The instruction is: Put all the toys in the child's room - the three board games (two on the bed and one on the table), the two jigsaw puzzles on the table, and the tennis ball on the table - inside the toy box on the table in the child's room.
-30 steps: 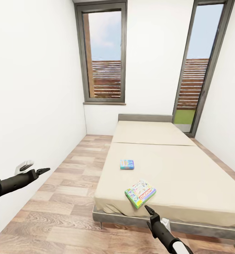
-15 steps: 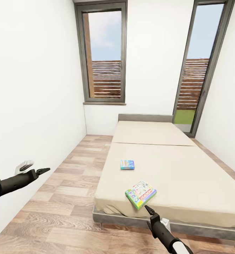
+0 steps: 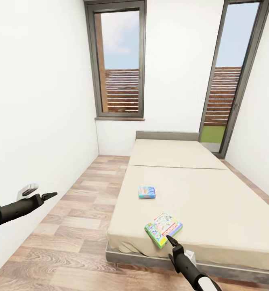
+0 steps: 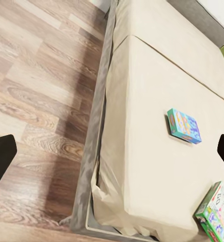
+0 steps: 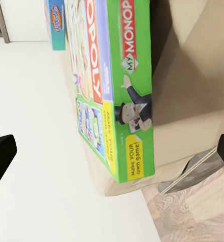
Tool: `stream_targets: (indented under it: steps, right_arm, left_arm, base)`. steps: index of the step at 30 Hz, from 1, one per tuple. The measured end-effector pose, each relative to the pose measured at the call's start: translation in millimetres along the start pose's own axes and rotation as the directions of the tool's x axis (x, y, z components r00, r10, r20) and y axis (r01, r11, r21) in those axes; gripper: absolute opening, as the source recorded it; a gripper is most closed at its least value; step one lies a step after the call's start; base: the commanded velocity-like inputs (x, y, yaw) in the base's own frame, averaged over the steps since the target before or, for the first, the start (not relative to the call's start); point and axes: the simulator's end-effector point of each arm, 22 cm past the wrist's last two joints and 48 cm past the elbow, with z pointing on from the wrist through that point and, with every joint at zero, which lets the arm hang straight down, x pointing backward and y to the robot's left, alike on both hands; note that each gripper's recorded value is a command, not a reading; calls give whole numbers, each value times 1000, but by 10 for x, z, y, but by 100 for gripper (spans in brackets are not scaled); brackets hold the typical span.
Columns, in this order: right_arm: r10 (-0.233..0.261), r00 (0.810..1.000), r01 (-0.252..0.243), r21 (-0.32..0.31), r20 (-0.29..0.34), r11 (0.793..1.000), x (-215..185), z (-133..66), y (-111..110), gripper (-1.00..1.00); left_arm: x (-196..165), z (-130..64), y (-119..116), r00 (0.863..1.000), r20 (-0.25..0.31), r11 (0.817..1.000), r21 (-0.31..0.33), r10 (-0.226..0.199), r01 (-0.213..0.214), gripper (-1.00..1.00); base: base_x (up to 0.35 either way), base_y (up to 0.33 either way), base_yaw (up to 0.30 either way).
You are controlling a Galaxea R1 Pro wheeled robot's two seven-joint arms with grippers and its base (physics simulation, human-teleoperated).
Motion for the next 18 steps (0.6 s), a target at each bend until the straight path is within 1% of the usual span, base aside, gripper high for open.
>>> stream_targets:
  steps: [8, 18]
  right_arm:
    - [11, 1000, -11, -1, 14, 1000, -47, -13, -9, 100]
    - [23, 1000, -23, 10, 11, 1000, -17, -22, -65, 100]
  left_arm:
    - [0, 0, 2, 1000, 0, 1000, 0, 0, 0, 100]
    - [-4, -4, 6, 1000, 0, 1000, -1, 1, -1, 100]
  base:
    - [10, 1, 0]
    - [1, 0, 0]
